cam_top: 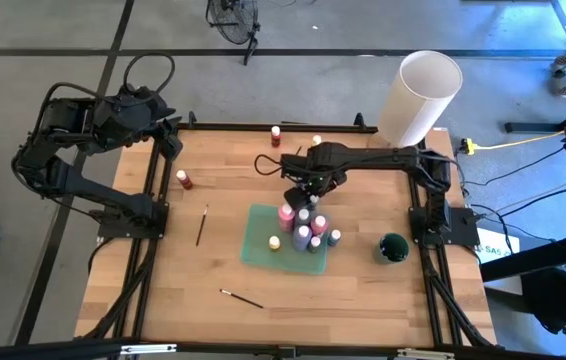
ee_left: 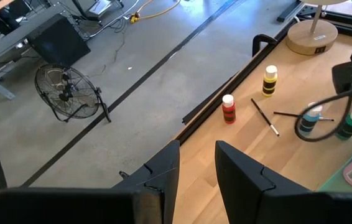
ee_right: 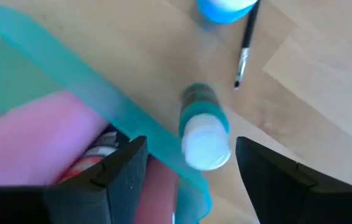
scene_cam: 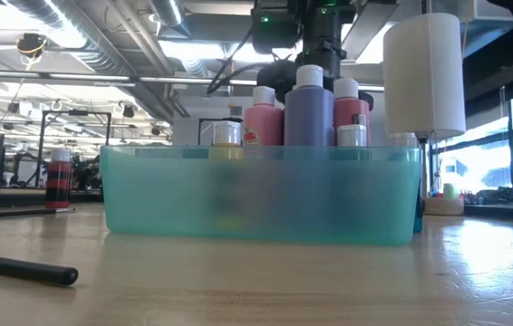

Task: Pick & Place Paint Supplies
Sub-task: Put the green paint bottle into the light green bin

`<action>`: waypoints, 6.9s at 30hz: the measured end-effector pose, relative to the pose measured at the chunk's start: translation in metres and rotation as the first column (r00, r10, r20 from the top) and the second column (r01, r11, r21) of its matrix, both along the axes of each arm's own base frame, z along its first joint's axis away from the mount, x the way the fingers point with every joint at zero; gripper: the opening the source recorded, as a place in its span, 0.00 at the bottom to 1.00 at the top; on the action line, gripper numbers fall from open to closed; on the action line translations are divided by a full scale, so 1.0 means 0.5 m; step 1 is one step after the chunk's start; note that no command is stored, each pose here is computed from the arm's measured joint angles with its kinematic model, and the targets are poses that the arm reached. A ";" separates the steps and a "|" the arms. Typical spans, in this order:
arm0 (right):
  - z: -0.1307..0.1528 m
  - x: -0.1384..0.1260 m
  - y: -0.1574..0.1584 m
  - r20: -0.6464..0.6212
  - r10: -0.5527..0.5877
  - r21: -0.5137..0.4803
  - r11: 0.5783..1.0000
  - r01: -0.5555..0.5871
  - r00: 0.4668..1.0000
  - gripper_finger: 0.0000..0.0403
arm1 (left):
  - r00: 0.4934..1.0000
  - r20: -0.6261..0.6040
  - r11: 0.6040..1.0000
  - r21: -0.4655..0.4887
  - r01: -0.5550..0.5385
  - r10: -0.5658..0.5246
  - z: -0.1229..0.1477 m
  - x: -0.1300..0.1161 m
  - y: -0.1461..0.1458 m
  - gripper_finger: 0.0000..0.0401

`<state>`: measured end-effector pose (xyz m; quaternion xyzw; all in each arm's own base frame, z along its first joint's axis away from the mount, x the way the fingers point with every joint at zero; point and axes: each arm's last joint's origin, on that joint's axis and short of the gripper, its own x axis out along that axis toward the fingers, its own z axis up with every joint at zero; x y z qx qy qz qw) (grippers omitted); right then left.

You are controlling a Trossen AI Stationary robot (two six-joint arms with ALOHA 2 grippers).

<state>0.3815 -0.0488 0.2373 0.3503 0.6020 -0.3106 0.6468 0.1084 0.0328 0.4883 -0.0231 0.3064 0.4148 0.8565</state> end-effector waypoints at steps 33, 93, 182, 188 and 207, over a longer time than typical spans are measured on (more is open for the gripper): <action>-0.017 -0.002 -0.006 -0.017 -0.150 0.019 0.988 0.150 0.989 0.61 | 1.000 -0.014 1.000 0.015 0.003 -0.003 0.000 0.000 0.000 0.24; -0.025 0.001 -0.009 -0.027 -0.163 0.037 0.986 0.164 0.986 0.56 | 1.000 -0.007 1.000 0.014 0.013 -0.013 0.002 -0.016 -0.002 0.24; -0.025 0.001 0.003 -0.069 -0.599 0.070 0.795 0.603 0.798 0.56 | 0.994 0.093 0.980 0.197 0.033 -0.052 0.022 -0.216 -0.026 0.24; -0.027 0.004 0.003 -0.066 -0.604 0.081 0.790 0.608 0.794 0.56 | 0.994 0.093 0.980 0.197 0.033 -0.052 0.022 -0.216 -0.026 0.24; -0.042 0.010 0.002 -0.083 -0.617 0.079 0.779 0.622 0.783 0.46 | 0.994 0.073 0.977 0.203 0.059 -0.076 0.022 -0.216 -0.026 0.24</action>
